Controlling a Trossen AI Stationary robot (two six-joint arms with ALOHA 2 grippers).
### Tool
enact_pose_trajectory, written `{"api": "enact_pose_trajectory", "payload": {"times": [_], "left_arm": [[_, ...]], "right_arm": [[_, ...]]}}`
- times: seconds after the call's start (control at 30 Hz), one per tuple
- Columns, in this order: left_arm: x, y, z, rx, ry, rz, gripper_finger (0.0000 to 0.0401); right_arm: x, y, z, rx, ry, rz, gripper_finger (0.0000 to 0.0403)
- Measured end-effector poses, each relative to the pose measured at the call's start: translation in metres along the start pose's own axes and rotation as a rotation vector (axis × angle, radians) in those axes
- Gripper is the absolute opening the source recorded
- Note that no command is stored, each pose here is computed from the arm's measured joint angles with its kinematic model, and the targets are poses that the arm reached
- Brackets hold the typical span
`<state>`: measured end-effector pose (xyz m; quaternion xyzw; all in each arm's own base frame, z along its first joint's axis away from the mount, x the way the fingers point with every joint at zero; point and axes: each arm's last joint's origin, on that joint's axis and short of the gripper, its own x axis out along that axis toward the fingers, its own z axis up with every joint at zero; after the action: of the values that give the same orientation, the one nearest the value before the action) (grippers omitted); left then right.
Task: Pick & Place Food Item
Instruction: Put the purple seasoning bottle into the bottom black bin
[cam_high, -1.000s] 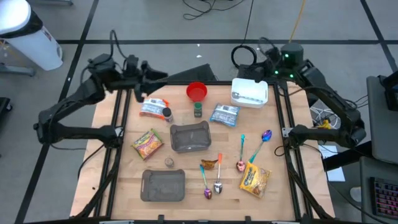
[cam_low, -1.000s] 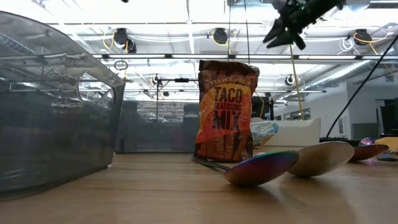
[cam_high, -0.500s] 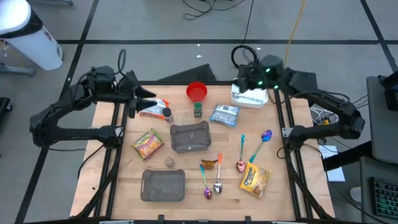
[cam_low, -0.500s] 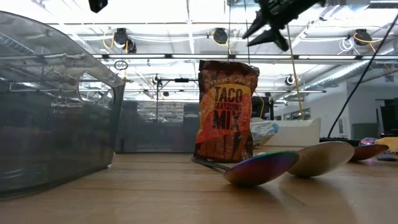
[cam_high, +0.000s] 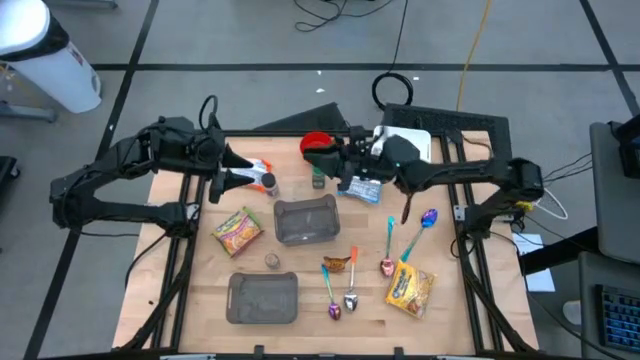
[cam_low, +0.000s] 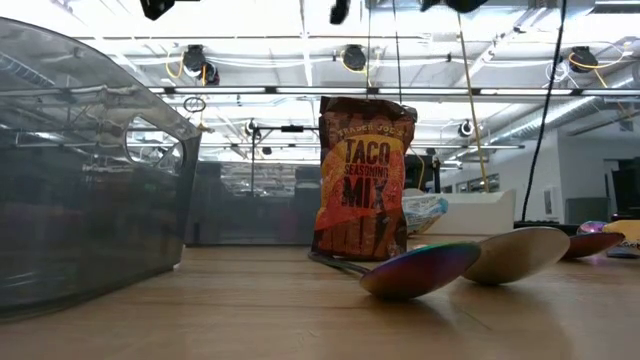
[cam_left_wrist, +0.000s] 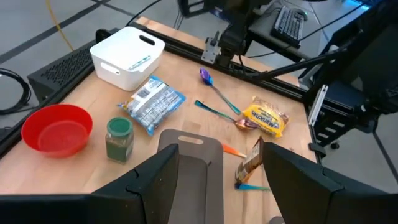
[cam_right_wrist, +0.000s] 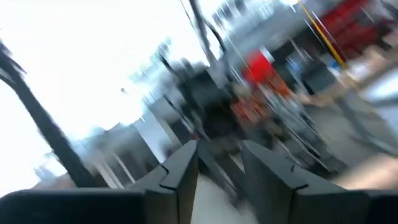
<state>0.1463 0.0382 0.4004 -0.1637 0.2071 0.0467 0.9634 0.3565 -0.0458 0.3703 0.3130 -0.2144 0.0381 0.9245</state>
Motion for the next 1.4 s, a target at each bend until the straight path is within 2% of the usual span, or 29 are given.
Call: {"api": "enact_pose_trajectory", "payload": {"times": [0.1, 0.27, 0.4, 0.53, 0.67, 0.73, 0.87, 0.97, 1.03, 1.2, 1.4], "left_arm": [[0.000, 0.000, -0.001, -0.001, 0.010, 0.002, 0.0241], [0.000, 0.001, -0.004, 0.000, 0.037, 0.009, 0.0241], [0.000, 0.002, -0.005, -0.013, 0.044, 0.040, 0.0241], [0.003, 0.003, -0.003, -0.019, 0.031, 0.072, 0.0241], [0.015, 0.006, 0.002, -0.032, 0.013, 0.105, 0.0241], [0.021, 0.008, 0.003, -0.040, 0.031, 0.103, 0.0241], [0.025, 0.009, -0.008, -0.048, 0.164, 0.102, 0.0241], [0.022, 0.012, -0.024, -0.062, 0.320, 0.183, 0.0241], [0.017, 0.013, -0.034, -0.083, 0.415, 0.252, 0.0241], [0.006, 0.010, -0.053, -0.200, 0.613, 0.359, 0.0241], [0.013, 0.003, -0.065, -0.225, 0.585, 0.353, 0.0241]], "right_arm": [[0.002, 0.002, 0.000, 0.068, -0.093, 0.083, 0.0164], [0.002, 0.005, 0.000, 0.155, -0.108, 0.113, 0.0248], [0.003, 0.010, -0.006, 0.149, -0.093, 0.121, 0.0305], [0.003, 0.014, -0.012, 0.099, -0.080, 0.098, 0.0334], [0.004, 0.014, -0.018, 0.109, -0.099, 0.004, 0.0343], [0.004, 0.013, -0.018, 0.152, -0.107, -0.015, 0.0342], [0.004, 0.012, -0.013, 0.137, -0.037, 0.100, 0.0336], [-0.001, 0.021, 0.001, 0.098, -0.010, 0.172, 0.0331], [-0.005, 0.029, 0.010, 0.032, 0.004, 0.171, 0.0329], [-0.024, 0.045, 0.030, -0.177, 0.124, 0.044, 0.0325], [-0.057, 0.061, 0.042, -0.346, 0.292, -0.189, 0.0325]]}}
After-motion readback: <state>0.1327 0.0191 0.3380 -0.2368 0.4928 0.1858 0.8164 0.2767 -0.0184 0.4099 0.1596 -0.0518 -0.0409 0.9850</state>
